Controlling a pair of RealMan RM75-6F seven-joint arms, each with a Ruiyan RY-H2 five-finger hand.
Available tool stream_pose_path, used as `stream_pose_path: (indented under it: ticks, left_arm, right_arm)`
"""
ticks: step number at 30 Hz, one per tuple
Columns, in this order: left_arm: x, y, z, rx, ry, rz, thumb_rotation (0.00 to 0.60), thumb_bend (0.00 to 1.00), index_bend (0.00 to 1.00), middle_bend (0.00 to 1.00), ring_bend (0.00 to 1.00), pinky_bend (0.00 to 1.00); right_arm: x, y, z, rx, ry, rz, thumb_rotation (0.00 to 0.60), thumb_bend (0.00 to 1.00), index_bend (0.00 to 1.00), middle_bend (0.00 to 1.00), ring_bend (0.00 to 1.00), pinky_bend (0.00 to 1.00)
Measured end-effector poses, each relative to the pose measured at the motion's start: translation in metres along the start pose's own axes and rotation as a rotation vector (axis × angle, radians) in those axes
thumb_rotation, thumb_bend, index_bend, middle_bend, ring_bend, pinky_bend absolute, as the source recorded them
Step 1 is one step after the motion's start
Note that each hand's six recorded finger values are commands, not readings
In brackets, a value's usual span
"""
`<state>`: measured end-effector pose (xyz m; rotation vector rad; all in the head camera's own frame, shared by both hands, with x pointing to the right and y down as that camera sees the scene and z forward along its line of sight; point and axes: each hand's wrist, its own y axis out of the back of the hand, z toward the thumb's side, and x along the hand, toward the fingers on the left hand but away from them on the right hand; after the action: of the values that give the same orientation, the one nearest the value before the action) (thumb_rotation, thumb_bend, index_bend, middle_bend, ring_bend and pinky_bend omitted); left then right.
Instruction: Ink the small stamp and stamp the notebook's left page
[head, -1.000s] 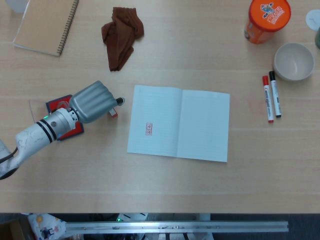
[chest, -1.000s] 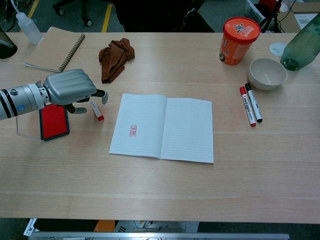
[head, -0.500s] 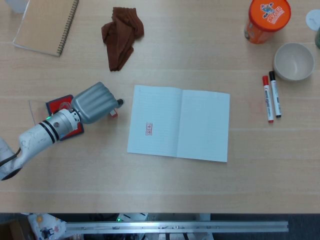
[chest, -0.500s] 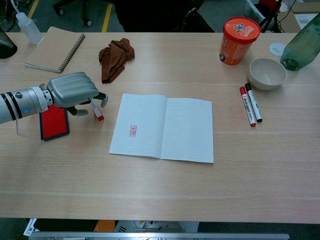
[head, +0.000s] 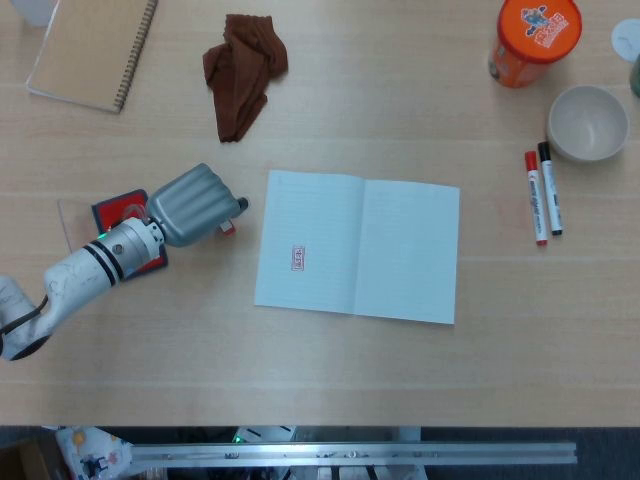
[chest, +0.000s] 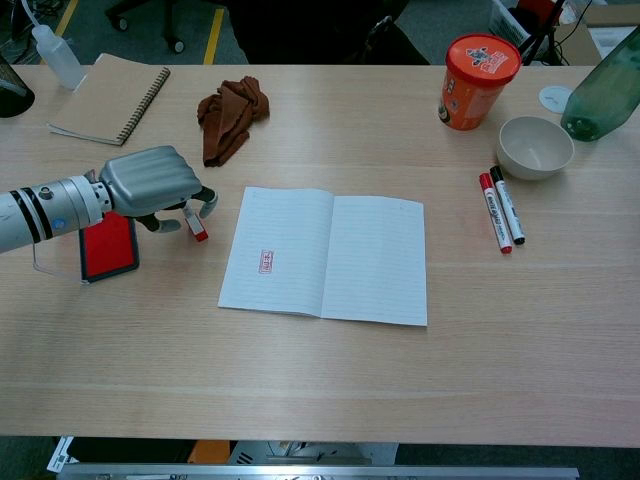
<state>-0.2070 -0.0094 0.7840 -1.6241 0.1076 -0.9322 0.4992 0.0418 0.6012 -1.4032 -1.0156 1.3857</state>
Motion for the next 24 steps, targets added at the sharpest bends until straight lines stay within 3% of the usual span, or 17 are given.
stream_pose_path:
  ticks: [24]
  left_arm:
    - [0.0046,-0.0052,0.0031,0.002,-0.002,-0.006,0.600,0.27,0.53,1.00,1.00,1.00]
  right_arm:
    - [0.0015,-0.0020,-0.0040,-0.001,-0.009,0.008,0.600,0.22,0.34,0.49,0.51,0.56]
